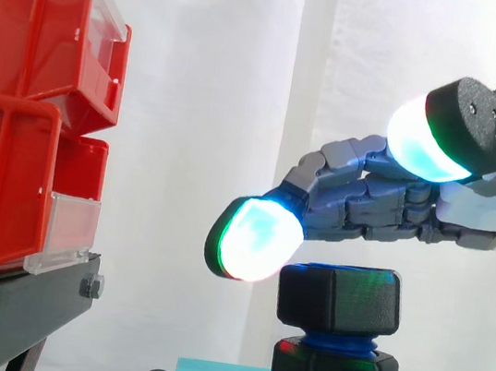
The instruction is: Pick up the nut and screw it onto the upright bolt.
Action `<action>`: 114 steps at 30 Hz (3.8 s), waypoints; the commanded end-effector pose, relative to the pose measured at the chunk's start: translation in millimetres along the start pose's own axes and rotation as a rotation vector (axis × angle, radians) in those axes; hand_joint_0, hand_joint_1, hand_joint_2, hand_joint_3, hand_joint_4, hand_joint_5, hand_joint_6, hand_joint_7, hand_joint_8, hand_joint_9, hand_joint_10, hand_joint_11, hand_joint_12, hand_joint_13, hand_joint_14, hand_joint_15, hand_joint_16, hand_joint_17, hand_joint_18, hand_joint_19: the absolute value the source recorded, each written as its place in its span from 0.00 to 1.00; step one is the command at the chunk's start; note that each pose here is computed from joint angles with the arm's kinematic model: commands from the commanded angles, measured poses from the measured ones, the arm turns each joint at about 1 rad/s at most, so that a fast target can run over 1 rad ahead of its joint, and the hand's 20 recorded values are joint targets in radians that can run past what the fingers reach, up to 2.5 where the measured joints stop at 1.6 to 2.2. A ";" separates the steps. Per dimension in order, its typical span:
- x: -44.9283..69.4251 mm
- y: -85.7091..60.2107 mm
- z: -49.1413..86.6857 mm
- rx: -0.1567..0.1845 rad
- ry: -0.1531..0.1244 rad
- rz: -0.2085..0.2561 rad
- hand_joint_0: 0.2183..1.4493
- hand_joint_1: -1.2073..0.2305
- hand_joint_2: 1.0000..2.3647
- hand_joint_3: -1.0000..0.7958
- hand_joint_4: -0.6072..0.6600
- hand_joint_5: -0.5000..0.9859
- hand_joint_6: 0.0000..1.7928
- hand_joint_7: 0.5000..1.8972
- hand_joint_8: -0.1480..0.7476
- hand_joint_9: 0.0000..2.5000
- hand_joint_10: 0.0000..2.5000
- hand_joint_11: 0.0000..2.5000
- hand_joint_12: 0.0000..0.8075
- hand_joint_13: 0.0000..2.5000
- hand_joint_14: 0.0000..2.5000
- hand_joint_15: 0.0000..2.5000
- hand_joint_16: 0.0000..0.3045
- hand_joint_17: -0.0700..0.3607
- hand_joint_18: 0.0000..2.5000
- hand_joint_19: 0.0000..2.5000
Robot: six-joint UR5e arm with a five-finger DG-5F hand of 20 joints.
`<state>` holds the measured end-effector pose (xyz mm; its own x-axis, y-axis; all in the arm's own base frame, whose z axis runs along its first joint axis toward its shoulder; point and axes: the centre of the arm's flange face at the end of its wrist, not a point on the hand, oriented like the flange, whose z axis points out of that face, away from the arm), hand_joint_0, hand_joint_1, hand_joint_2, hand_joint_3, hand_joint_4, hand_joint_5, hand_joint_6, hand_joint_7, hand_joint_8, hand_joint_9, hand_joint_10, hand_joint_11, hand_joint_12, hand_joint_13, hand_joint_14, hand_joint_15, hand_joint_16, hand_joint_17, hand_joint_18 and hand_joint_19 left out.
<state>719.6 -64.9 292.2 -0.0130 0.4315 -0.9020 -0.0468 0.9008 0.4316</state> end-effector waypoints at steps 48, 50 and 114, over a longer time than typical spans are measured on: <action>-35.2 -25.4 -6.5 0.031 0.040 -0.011 0.22 0.64 0.00 0.28 0.55 0.42 0.28 0.65 0.28 0.63 0.00 0.00 0.26 0.46 0.00 0.03 0.11 0.33 0.42 0.18; -37.0 -25.8 -7.0 0.037 0.048 -0.011 0.22 0.63 0.00 0.28 0.54 0.42 0.28 0.66 0.28 0.68 0.00 0.00 0.25 0.49 0.00 0.04 0.10 0.33 0.45 0.20; -28.1 -24.6 3.3 -0.079 -0.013 -0.013 0.18 0.63 0.00 0.28 0.61 0.24 0.28 0.17 0.44 0.27 0.00 0.00 0.46 0.15 0.00 0.00 0.19 0.46 0.06 0.08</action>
<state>724.5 -99.5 308.5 -0.0012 0.4204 -0.9073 -0.1242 0.9002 0.4173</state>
